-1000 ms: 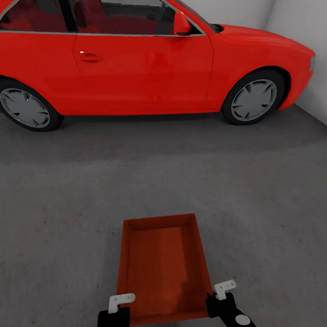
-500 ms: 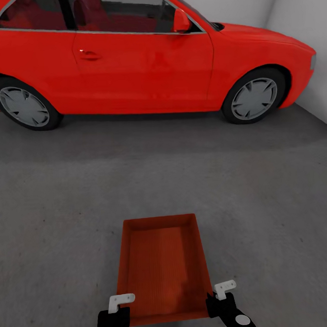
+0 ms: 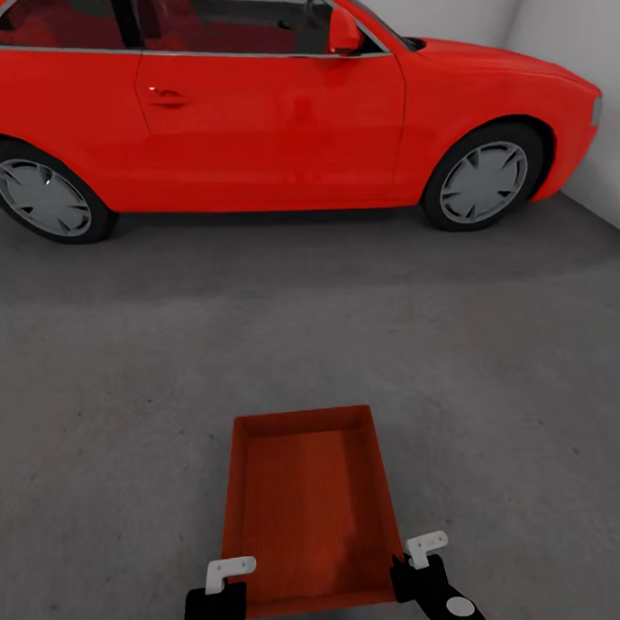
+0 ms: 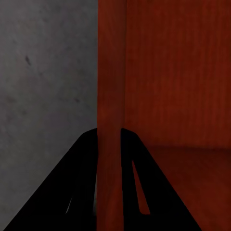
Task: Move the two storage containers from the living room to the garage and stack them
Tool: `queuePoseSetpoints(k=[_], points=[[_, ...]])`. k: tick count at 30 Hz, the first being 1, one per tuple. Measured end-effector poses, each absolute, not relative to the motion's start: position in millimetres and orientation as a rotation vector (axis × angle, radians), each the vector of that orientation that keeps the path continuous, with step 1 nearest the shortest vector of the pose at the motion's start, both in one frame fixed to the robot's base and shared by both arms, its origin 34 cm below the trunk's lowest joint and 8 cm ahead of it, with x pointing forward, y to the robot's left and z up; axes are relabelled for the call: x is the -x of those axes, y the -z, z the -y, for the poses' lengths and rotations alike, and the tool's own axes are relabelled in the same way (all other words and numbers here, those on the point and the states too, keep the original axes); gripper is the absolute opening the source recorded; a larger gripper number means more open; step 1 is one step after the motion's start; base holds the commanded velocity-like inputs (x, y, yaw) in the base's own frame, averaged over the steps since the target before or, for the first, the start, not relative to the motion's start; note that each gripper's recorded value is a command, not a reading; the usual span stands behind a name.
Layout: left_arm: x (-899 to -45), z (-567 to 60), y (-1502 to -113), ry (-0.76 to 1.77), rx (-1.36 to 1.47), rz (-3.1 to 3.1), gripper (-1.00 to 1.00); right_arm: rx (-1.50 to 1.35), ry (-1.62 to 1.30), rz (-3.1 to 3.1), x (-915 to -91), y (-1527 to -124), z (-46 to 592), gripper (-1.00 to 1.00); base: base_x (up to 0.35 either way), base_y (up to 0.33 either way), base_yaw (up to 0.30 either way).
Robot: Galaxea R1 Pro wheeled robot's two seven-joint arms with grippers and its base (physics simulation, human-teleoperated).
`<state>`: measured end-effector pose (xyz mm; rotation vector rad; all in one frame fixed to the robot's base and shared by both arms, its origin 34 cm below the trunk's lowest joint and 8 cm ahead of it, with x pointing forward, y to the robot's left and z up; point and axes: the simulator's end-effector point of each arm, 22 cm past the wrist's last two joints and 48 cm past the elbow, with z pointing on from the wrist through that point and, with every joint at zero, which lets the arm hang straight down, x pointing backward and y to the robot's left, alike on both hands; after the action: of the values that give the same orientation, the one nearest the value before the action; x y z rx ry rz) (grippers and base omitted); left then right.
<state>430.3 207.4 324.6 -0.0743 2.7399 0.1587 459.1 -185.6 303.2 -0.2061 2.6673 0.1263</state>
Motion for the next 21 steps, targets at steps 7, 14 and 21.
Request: queuePoseSetpoints(k=[7, 14, 21], points=[[-427.4, -207.4, -309.8, -0.159, 0.074, -2.740, -1.00, 0.206, -0.126, -2.667, -456.2, -288.4, 185.5, -1.00, 0.000, 0.000, 0.000], [-424.4, -207.4, -294.8, -0.159, 0.074, -2.739, -1.00, 0.206, -0.126, -2.667, -453.1, -273.4, 185.6, -1.00, 0.000, 0.000, 0.000], [-421.2, -207.4, -279.7, -0.159, 0.074, -2.739, -1.00, 0.206, -0.126, -2.667, -449.9, -258.3, 185.6, -1.00, 0.000, 0.000, 0.000]])
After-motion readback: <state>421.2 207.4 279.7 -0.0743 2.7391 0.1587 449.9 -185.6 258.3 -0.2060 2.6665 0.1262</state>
